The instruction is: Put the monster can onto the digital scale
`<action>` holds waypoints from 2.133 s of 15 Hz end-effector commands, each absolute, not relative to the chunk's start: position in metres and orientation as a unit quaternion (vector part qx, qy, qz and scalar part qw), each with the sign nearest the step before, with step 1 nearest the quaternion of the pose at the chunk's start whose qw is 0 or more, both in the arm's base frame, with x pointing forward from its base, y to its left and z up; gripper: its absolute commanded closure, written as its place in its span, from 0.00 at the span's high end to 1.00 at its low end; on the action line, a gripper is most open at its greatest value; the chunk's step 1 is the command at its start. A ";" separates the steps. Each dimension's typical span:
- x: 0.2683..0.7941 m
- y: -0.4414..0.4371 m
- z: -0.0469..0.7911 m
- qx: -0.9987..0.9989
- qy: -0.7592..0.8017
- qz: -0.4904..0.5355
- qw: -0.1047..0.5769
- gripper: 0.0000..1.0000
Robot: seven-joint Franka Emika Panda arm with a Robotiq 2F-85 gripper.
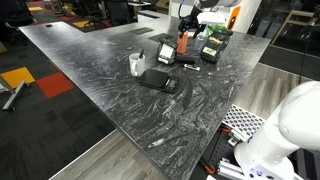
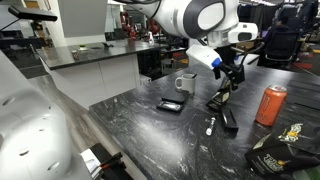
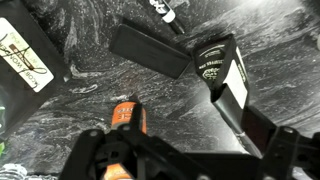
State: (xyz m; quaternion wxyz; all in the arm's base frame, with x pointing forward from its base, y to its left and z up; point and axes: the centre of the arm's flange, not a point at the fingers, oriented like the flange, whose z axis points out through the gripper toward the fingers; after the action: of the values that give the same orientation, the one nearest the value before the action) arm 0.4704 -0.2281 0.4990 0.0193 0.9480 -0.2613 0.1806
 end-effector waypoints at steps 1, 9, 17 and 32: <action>0.486 -0.248 0.478 0.936 -0.293 0.184 0.060 1.00; 0.477 -0.242 0.483 0.939 -0.288 0.183 0.047 1.00; 0.504 -0.269 0.481 0.925 -0.309 0.213 0.052 1.00; 0.544 -0.311 0.461 0.896 -0.362 0.239 0.095 1.00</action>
State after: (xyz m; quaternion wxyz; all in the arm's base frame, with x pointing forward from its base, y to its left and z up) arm 0.5284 -0.2999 0.4678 0.0812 0.8968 -0.3669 0.2335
